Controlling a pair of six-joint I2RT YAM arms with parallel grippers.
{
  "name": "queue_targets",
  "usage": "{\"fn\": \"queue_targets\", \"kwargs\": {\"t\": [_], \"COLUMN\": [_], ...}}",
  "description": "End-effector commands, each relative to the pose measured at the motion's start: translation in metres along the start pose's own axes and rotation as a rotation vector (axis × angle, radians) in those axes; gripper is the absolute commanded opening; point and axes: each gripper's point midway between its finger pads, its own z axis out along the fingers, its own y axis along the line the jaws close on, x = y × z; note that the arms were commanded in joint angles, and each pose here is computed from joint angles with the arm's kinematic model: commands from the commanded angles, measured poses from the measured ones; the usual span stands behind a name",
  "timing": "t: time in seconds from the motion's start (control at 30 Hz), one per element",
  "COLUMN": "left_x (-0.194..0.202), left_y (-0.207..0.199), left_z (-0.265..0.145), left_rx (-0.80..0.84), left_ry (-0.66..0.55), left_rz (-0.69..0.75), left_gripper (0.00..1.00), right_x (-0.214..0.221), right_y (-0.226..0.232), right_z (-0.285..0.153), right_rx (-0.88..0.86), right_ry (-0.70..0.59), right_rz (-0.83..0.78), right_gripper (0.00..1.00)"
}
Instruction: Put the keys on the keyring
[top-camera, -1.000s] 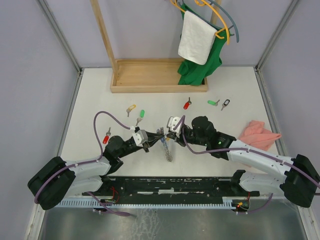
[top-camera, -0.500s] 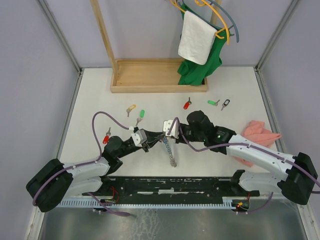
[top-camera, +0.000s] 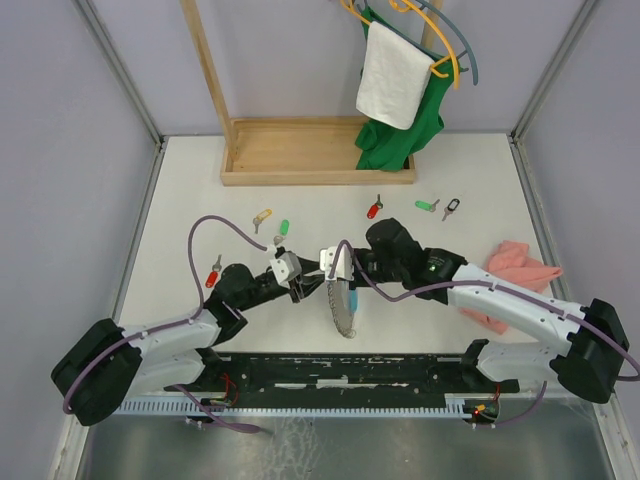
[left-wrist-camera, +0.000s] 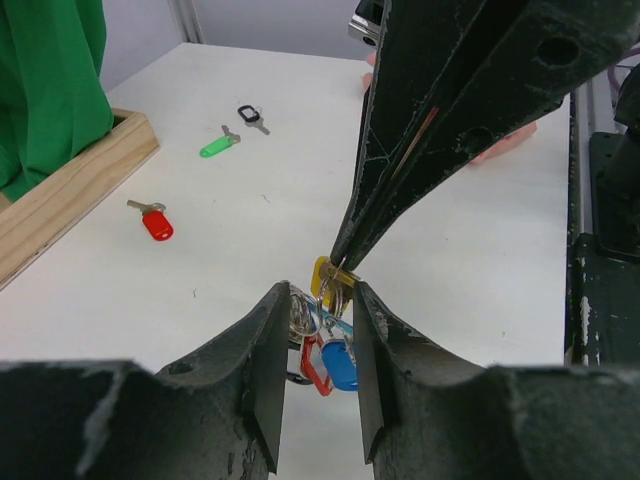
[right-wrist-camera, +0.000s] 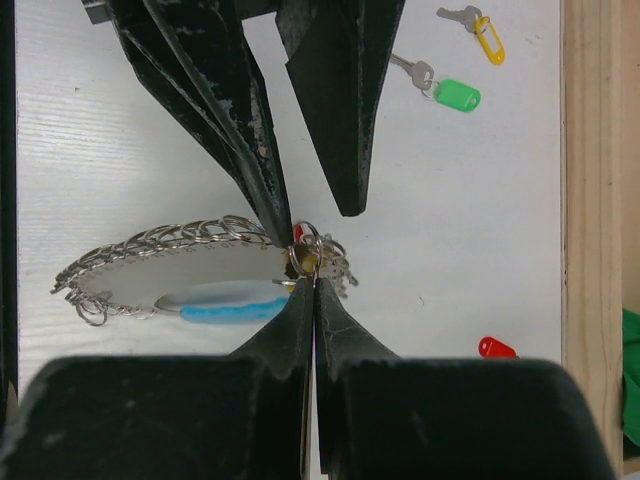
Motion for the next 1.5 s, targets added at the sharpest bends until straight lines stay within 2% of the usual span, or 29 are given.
{"fn": "queue_targets", "kwargs": {"t": [0.0,0.4,0.83,1.03,1.23,1.47], "left_x": [-0.016,0.002,0.0,0.0,-0.001,-0.005], "left_y": [0.002,-0.003,-0.005,-0.006,-0.007,0.001], "left_z": [0.011,0.016,0.022,0.023,0.025,0.021], "left_rx": [0.019,0.06,0.116,0.144,0.16,0.097], "left_ry": [-0.013,0.051,0.044,0.043,0.048,0.037], "left_rz": [-0.021,-0.032,0.029,0.03,0.02,-0.007], "left_gripper": [0.38,0.37,0.36,0.28,0.03,0.03], "right_x": [-0.027,-0.033,-0.036,-0.038,-0.035,-0.009], "right_y": [-0.017,-0.018,-0.014,-0.011,-0.01,-0.012], "right_z": [-0.006,-0.007,-0.01,-0.012,-0.013,-0.022], "right_rx": [0.035,0.026,-0.003,-0.02,-0.028,0.038], "right_ry": [-0.05,-0.065,-0.076,-0.082,-0.067,0.036], "right_rz": [-0.071,-0.104,-0.129,-0.143,-0.142,-0.099], "right_gripper": [0.01,0.01,0.01,0.01,0.01,0.01]}}
